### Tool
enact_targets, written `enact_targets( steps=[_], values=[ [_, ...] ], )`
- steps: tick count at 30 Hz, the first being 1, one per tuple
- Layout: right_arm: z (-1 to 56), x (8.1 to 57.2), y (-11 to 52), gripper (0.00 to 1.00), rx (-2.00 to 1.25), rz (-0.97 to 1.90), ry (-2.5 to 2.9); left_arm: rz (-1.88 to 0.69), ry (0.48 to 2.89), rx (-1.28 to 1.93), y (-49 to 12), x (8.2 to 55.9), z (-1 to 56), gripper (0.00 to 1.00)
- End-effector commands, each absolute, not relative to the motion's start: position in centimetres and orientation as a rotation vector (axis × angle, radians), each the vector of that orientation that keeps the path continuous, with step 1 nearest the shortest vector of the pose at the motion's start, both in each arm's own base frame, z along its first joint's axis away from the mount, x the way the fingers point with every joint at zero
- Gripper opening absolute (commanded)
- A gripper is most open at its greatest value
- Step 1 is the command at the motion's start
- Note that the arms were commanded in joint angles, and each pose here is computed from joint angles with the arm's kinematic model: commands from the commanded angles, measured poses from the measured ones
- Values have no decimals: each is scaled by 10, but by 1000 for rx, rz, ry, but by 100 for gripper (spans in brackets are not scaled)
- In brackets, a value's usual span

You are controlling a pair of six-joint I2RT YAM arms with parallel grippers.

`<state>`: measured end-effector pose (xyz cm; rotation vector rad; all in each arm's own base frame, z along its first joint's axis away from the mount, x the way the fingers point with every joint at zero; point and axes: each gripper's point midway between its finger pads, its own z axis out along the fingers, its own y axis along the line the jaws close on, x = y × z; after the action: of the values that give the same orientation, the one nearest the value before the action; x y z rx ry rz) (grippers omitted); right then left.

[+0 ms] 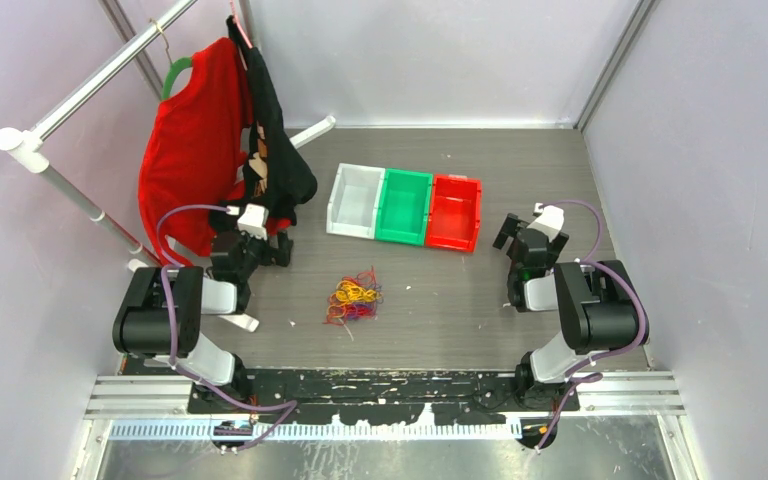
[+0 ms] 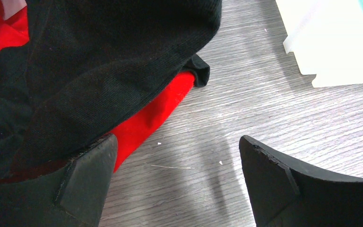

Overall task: Untangle the cables
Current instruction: Untie the cable.

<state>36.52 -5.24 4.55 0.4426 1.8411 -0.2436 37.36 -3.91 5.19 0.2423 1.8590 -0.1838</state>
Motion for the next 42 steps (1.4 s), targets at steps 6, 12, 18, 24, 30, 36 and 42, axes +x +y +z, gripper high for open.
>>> enact_targets(
  steps=[6, 12, 18, 24, 30, 36, 42],
  values=[
    [95, 365, -74, 100, 600, -355, 1784, -162, 1843, 220, -30, 384, 96, 99],
    [117, 345, -67, 100, 750, -276, 1845, -141, 1971, 326, -29, 361, 130, 99],
    [185, 355, 0, 100, 661, 285, 1675, -423, 2058, 559, -69, 309, 157, 100],
    [194, 360, 138, 99, 159, 510, 1863, -627, 2074, 738, -96, 259, 163, 99],
    [159, 328, 267, 74, -319, 657, 1987, -622, 2142, 774, -93, 247, 154, 100],
    [125, 306, 333, 70, -630, 678, 2043, -672, 2137, 759, -98, 247, 164, 100],
    [113, 297, 350, 62, -716, 733, 2068, -714, 2125, 749, -104, 243, 170, 100]
  ],
)
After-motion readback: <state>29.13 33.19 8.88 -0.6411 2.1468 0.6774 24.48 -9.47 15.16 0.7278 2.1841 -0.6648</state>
